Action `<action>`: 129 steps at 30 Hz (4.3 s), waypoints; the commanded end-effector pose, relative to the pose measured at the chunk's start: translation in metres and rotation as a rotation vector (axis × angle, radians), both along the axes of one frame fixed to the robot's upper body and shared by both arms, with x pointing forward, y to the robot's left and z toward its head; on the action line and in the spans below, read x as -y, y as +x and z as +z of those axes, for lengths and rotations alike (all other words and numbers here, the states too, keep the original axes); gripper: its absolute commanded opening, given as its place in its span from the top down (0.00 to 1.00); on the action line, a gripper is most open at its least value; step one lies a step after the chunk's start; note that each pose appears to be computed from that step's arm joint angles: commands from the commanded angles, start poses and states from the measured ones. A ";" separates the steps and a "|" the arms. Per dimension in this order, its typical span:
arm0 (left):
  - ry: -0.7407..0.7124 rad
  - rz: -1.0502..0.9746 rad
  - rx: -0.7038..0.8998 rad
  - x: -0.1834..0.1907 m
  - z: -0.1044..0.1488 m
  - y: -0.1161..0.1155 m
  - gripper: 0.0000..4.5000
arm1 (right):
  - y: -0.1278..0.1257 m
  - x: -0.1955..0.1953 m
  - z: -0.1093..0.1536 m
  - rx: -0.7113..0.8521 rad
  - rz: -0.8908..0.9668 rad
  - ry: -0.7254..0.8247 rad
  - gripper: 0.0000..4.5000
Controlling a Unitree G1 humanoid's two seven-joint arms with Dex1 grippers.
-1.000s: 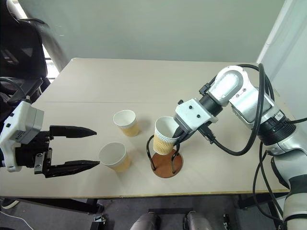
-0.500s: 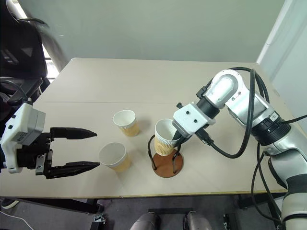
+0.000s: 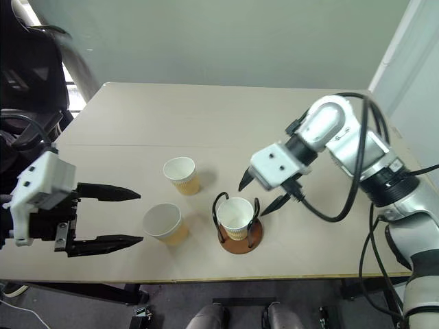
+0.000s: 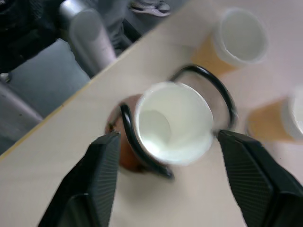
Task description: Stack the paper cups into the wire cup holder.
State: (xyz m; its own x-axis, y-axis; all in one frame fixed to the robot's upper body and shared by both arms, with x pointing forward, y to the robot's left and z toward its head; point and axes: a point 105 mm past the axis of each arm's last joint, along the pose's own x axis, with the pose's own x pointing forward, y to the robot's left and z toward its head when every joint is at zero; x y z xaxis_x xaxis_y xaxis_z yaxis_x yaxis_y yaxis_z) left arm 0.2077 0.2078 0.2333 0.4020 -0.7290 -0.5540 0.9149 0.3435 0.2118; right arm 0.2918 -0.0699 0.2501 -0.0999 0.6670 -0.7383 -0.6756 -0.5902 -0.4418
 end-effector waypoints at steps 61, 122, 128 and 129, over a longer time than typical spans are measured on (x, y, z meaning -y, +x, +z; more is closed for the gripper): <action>0.161 -0.799 0.261 0.097 0.080 0.065 0.99 | -0.067 0.116 0.090 -0.069 -0.481 0.393 0.25; 0.370 -1.215 0.229 0.160 0.016 0.082 0.24 | -0.115 0.093 0.072 -0.044 -0.690 0.451 0.25; 0.359 -1.189 0.257 0.160 0.022 0.088 0.00 | -0.114 0.093 0.072 -0.043 -0.691 0.452 0.25; 0.332 -1.152 0.269 0.161 0.029 0.092 0.00 | -0.113 0.094 0.071 -0.043 -0.691 0.452 0.25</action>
